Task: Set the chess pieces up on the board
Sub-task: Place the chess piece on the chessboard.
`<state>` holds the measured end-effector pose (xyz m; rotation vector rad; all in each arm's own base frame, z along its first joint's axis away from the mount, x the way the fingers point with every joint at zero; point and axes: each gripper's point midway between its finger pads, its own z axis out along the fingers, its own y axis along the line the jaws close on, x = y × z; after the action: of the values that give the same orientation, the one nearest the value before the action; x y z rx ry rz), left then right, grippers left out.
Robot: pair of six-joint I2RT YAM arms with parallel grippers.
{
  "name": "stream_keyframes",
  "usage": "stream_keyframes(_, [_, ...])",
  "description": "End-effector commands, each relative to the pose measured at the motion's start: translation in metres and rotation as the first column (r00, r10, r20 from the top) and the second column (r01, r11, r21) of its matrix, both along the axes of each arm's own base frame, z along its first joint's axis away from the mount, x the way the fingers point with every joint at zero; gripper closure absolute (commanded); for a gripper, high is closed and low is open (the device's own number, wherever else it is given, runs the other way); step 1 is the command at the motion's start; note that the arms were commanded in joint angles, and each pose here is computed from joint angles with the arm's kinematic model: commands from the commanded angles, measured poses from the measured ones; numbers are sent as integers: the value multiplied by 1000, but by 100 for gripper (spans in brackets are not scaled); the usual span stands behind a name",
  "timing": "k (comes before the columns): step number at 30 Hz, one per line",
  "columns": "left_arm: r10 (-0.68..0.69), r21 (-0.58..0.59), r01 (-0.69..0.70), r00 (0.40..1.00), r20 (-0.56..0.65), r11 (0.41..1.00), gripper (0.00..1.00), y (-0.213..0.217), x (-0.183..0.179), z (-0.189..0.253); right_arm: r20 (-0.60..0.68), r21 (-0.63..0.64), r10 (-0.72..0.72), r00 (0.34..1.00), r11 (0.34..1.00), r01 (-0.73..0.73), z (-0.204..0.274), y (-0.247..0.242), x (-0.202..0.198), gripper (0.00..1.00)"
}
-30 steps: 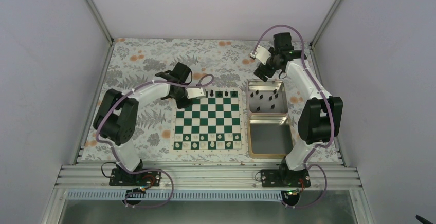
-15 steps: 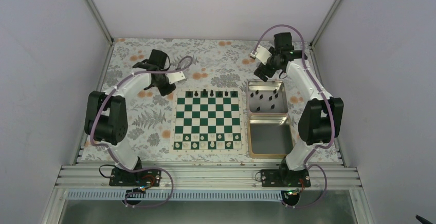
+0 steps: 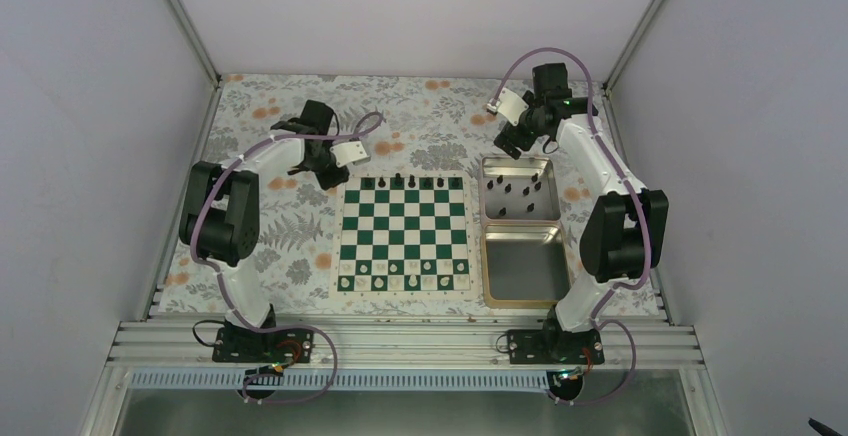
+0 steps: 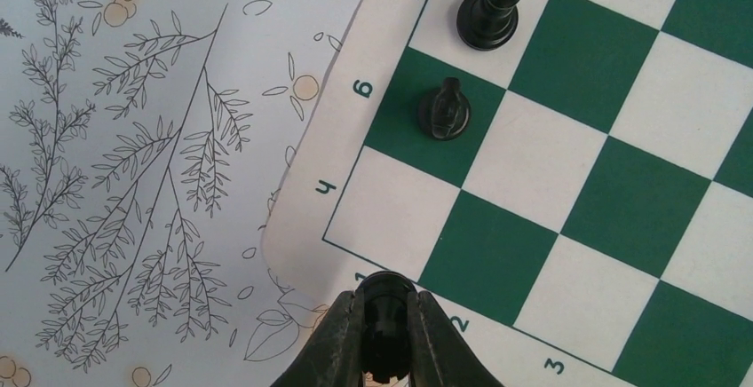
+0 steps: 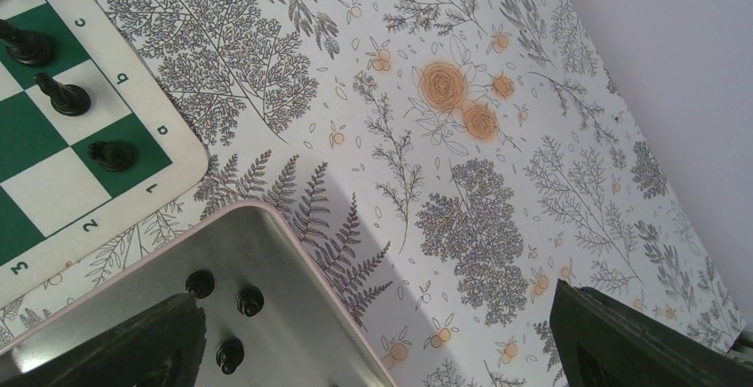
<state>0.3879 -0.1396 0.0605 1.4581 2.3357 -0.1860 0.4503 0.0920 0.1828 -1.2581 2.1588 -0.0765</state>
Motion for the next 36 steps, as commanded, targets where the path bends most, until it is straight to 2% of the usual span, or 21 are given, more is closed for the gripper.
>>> stream_keyframes(1, [-19, -30, 19, 1000, 11, 999, 89, -6, 3, 1, 13, 22, -6, 1000, 1000, 6, 8, -1, -2, 0])
stream_keyframes(14, [-39, -39, 39, 999, -14, 999, 89, -19, 10, -13, 10, 6, -18, 1000, 1000, 18, 4, -4, -1, 0])
stream_keyframes(36, [-54, 14, 55, 998, -35, 998, 88, -19, 11, -25, 3, 4, -8, 1000, 1000, 8, 1, -4, -3, 0])
